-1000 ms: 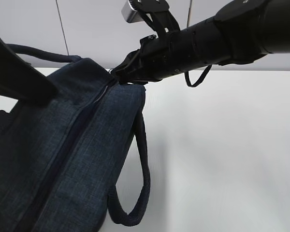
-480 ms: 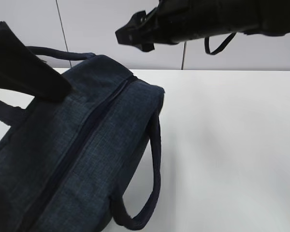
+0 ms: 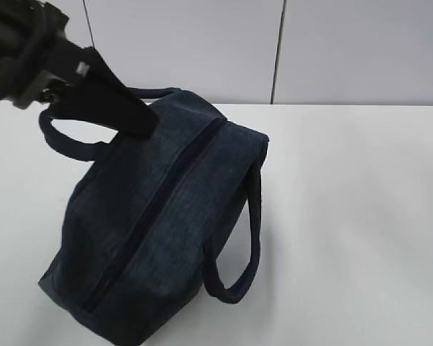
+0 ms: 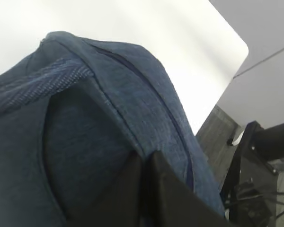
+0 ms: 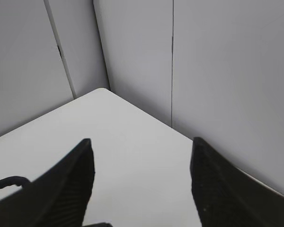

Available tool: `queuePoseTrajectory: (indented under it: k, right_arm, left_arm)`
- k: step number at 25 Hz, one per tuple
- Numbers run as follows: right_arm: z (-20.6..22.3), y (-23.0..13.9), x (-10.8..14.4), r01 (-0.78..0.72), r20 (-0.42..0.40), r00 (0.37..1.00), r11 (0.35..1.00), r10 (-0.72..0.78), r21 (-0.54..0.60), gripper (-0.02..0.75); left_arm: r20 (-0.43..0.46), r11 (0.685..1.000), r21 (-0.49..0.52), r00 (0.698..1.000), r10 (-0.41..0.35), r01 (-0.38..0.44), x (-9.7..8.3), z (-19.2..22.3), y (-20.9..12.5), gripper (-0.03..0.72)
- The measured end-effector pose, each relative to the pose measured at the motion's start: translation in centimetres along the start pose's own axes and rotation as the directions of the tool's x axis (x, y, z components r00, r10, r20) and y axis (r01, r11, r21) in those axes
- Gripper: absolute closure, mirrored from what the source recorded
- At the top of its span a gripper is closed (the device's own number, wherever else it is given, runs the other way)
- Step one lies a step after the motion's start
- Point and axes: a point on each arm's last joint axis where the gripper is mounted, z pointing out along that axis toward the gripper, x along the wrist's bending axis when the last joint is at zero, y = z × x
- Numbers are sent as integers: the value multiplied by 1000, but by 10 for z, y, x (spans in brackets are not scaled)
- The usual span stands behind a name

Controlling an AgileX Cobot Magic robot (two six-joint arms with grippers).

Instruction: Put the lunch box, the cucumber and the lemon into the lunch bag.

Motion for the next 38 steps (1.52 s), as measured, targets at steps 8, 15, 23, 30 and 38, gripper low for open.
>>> queuePoseTrajectory:
  k: [8, 15, 23, 30, 38]
  right_arm:
    - [-19, 1, -5, 0, 20, 1000, 998, -2, 66, 254]
    - [-19, -3, -2, -4, -10, 1000, 994, 5, 107, 274]
    - [-19, -3, -2, -4, -14, 1000, 994, 6, 110, 278]
    - [-19, -3, -2, -2, -13, 1000, 994, 4, 111, 279]
    - [-19, -3, -2, -5, -13, 1000, 994, 6, 111, 279]
  left_arm:
    - [88, 981, -142, 988, -124, 136, 24, 43, 44, 694]
    - [54, 927, -289, 971, -233, 238, 52, 78, 75, 694]
    - [-7, 905, -263, 937, -350, 336, 96, 121, 62, 695]
    - [-18, 900, -272, 933, -359, 341, 105, 116, 62, 676]
    - [-4, 909, -224, 932, -363, 353, 123, 100, 58, 392]
